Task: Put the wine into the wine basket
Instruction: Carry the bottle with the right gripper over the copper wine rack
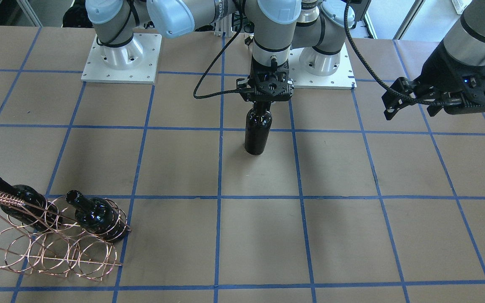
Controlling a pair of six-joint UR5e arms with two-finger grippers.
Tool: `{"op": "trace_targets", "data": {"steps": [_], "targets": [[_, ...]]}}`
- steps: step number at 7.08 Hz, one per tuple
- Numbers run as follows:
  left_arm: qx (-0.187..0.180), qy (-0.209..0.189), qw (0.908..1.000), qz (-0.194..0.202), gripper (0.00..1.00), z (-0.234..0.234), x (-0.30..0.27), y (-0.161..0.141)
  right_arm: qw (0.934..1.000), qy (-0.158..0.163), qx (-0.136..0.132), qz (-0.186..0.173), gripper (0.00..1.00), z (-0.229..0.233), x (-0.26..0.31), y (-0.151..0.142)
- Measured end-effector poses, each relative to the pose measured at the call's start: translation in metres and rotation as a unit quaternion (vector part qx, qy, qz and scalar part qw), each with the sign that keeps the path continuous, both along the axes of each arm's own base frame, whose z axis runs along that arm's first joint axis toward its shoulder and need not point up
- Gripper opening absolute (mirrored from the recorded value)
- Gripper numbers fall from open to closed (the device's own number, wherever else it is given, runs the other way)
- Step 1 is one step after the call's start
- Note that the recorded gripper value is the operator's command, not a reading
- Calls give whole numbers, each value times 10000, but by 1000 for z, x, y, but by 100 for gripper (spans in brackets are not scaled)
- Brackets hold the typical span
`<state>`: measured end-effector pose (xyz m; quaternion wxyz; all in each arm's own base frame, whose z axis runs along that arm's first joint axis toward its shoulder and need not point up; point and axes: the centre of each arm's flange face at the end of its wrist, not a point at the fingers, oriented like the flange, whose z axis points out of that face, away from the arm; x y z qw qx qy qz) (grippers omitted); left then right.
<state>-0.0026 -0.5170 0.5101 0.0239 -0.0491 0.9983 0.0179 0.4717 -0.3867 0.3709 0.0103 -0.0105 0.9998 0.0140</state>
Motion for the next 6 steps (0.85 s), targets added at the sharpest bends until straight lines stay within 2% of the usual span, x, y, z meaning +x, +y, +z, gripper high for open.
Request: {"op": "trace_targets", "data": {"steps": [3, 4, 6], "targets": [[29, -22, 10000, -24, 100, -2, 0, 0, 9995, -228, -158, -140, 25, 31, -29, -26], [41, -21, 10000, -24, 100, -3, 0, -1, 9991, -326, -152, -217, 25, 46, -54, -42], [57, -15, 10000, -24, 100, -6, 0, -1, 9994, -308, -29, -140, 25, 75, -129, -70]]}}
